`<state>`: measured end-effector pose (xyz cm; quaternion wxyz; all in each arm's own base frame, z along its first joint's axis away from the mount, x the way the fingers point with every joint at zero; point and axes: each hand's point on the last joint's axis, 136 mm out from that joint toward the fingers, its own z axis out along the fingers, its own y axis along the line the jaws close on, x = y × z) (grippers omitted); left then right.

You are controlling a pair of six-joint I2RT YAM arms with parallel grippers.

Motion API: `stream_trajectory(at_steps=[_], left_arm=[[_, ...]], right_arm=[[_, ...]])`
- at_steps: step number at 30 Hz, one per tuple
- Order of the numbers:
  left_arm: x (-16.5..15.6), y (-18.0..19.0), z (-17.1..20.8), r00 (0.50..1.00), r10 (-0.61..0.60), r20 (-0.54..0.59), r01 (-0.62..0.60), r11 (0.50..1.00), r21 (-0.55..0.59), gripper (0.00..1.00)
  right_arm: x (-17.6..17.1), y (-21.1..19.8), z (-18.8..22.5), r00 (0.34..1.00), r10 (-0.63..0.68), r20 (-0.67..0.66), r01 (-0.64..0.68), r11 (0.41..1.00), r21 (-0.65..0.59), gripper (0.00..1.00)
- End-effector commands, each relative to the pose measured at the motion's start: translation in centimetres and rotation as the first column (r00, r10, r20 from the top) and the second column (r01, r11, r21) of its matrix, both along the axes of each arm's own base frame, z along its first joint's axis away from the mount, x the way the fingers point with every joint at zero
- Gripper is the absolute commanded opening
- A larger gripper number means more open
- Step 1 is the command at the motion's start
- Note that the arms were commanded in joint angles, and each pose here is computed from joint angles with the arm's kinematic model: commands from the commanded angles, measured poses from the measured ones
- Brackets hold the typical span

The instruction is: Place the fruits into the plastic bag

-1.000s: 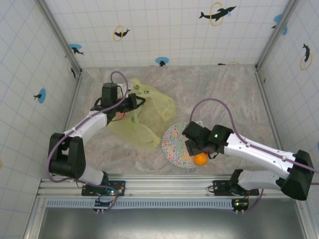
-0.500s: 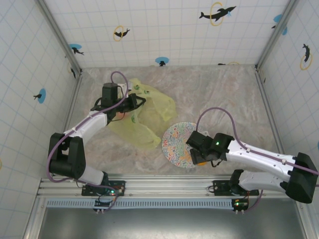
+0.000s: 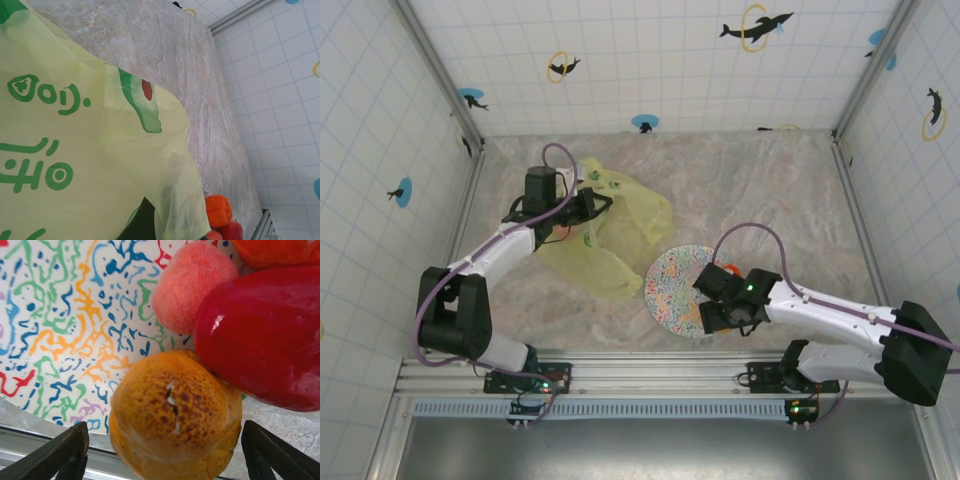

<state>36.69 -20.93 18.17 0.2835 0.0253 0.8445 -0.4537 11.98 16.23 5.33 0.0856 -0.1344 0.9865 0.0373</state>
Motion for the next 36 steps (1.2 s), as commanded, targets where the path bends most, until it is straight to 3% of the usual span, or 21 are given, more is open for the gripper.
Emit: stream_trajectory(at_steps=[1,13,19,28,36], left_arm=[[0.0,-0.1,0.5,1.000,-0.007,0.020,0.007,1.000,0.006,0.00],[0.0,-0.1,0.5,1.000,-0.006,0.021,0.006,1.000,0.006,0.00],[0.0,-0.1,0.4,1.000,-0.008,0.018,0.008,1.000,0.006,0.00],[0.0,-0.2,0.4,1.000,-0.009,0.015,0.009,1.000,0.005,0.00],[0.0,-0.2,0.5,1.000,-0.010,0.018,0.010,1.000,0.005,0.00]], right_arm=[[-0.3,-0.2,-1.0,1.000,0.005,-0.028,-0.005,1.000,-0.004,0.80],[0.7,0.4,-2.5,1.000,0.027,-0.014,-0.027,1.000,0.003,0.74],[1.2,1.7,-1.9,0.998,0.058,-0.007,-0.058,0.998,0.033,0.65],[2.6,7.4,1.1,0.987,0.156,0.049,-0.163,0.957,0.240,0.61],[7.4,12.6,5.3,0.956,0.192,0.222,-0.266,0.886,0.381,0.60]])
